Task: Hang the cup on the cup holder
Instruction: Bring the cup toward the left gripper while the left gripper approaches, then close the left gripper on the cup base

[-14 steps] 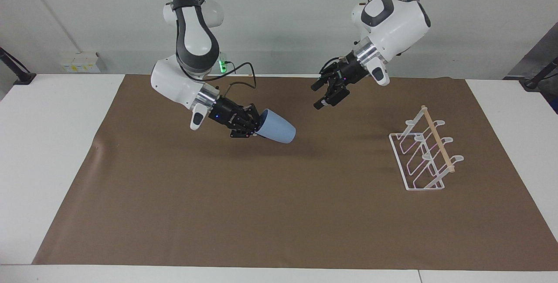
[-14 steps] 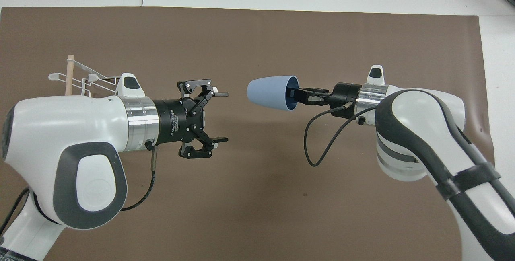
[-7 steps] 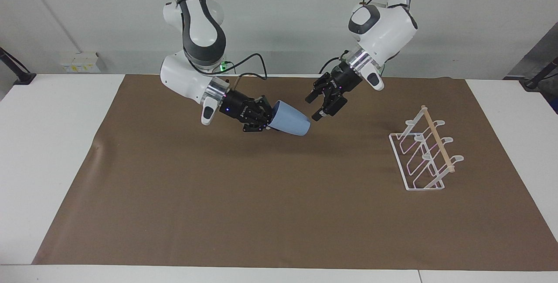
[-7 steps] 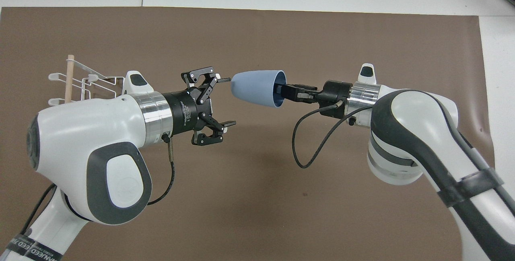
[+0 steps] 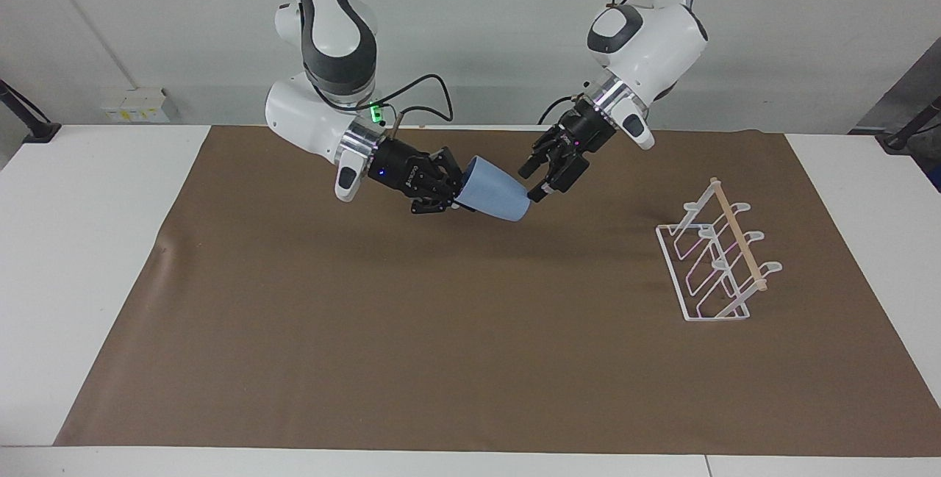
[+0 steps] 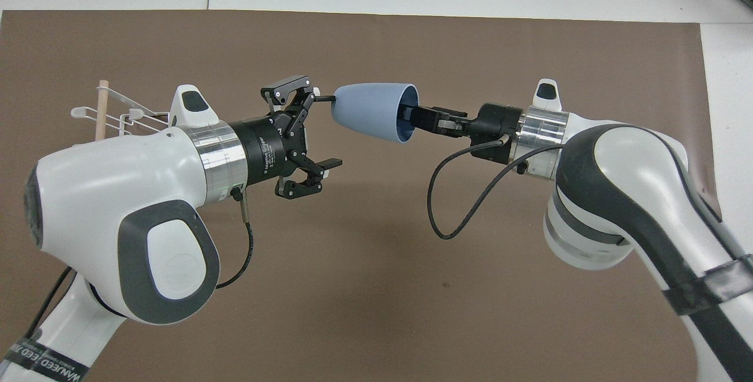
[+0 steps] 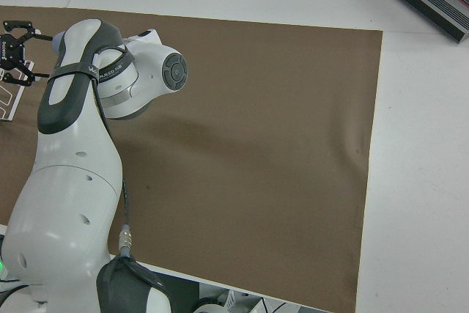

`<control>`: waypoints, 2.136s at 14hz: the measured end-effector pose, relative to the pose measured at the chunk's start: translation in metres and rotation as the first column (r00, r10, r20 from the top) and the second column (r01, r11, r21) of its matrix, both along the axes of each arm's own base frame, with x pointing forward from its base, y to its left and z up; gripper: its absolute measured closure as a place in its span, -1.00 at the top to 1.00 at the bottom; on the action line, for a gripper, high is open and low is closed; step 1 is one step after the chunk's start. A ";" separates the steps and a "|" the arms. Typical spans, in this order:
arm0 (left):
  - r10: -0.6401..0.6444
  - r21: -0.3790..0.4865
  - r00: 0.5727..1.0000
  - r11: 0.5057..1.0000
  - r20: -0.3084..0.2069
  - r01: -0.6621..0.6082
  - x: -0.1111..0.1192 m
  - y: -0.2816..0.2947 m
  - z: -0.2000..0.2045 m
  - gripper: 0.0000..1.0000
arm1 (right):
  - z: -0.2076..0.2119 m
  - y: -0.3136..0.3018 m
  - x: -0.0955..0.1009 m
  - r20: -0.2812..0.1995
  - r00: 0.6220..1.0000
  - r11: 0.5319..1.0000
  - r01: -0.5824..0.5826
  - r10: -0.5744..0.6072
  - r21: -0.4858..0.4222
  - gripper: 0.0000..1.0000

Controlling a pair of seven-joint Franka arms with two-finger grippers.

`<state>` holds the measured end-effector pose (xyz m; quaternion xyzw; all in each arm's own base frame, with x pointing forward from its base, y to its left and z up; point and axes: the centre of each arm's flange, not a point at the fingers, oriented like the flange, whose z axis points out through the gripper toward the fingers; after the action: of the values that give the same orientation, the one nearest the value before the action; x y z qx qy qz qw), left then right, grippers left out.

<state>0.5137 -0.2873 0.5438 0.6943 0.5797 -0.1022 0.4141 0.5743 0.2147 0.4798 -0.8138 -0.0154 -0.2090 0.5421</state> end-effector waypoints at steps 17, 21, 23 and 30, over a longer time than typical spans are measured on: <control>-0.044 0.014 0.991 0.999 0.123 0.043 0.018 0.009 0.038 1.00 | 0.023 0.014 -0.003 0.017 1.000 1.000 -0.008 0.008 0.030 -0.89; -0.084 0.034 0.987 0.996 0.136 0.080 0.012 -0.003 0.037 1.00 | 0.023 0.015 -0.004 0.015 1.000 1.000 -0.009 0.009 0.030 -0.89; -0.095 0.038 0.986 0.995 0.135 0.091 0.010 -0.006 0.037 1.00 | 0.023 0.015 -0.004 0.015 1.000 1.000 -0.008 0.008 0.030 -0.89; -0.109 0.048 0.983 0.994 0.148 0.103 0.012 -0.007 0.034 0.90 | 0.023 0.015 -0.004 0.014 1.000 1.000 -0.005 0.005 0.029 -0.89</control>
<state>0.5252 -0.2946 0.5777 0.7380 0.5112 -0.0599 0.4364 0.5708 0.2296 0.5028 -0.8043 -0.0181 -0.2133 0.5543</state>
